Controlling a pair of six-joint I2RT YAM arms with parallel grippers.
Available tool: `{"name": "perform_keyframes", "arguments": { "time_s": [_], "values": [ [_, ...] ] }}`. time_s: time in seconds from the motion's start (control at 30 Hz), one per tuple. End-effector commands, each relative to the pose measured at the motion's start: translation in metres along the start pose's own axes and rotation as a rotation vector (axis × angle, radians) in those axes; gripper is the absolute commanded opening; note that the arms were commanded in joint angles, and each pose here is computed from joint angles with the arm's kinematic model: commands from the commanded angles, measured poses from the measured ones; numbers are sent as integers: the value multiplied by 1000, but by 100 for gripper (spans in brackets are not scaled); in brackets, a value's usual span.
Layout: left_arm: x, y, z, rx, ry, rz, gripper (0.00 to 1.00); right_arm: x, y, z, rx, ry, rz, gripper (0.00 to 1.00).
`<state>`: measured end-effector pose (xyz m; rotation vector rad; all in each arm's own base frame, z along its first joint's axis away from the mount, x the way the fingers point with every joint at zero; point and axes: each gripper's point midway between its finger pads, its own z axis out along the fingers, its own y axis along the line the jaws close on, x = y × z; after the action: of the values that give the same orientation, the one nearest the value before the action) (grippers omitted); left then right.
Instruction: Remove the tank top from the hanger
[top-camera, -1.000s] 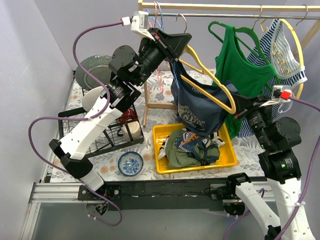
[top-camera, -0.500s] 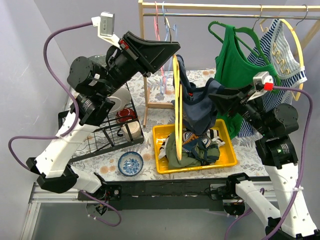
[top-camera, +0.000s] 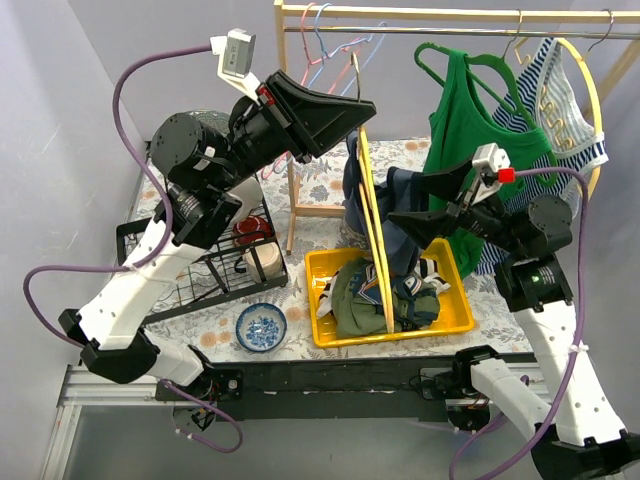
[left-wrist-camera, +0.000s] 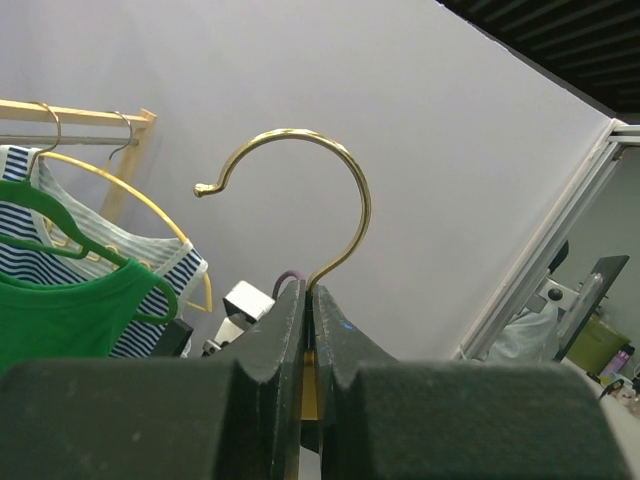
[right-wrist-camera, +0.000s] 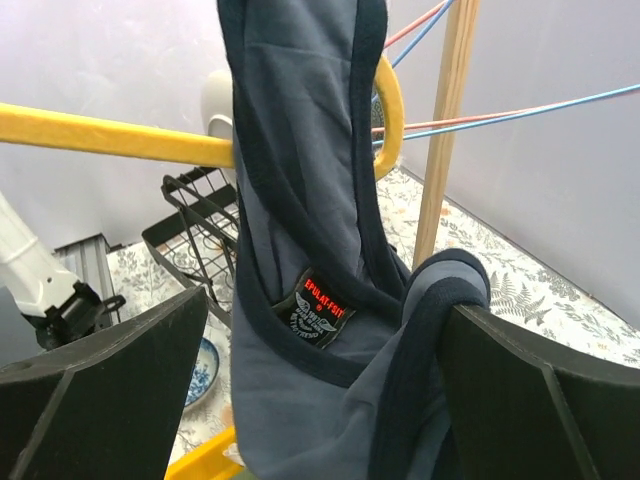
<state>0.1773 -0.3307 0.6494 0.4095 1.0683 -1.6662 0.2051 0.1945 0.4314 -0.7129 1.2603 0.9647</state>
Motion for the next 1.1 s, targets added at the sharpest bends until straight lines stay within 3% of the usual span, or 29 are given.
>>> {"name": "perform_keyframes", "arguments": {
  "time_s": [0.0,0.27,0.4,0.5,0.63,0.7,0.77,0.9,1.07],
  "values": [
    [-15,-18,1,74,-53,34,0,9,0,7,-68,16,-60,99],
    [-19,-17,15,117,-77,15,0,26,-6,24,-37,29,-6,98],
    [-15,-12,20,119,-74,-23,0,31,-19,38,73,36,-27,97],
    [-13,-15,21,129,-55,-45,0,40,-45,41,214,63,-8,84],
    [-12,-20,17,108,-13,-66,0,51,-76,37,372,106,-1,32],
    [-10,-24,12,99,22,-73,0,45,-81,36,404,99,-15,22],
    [-10,-31,3,111,57,-91,0,36,-88,33,448,90,-37,2],
    [-12,-50,-12,163,125,-135,0,13,-101,30,532,76,-53,1],
    [9,-74,-35,276,309,-189,0,4,-111,32,582,71,-69,1]
  ]
}}
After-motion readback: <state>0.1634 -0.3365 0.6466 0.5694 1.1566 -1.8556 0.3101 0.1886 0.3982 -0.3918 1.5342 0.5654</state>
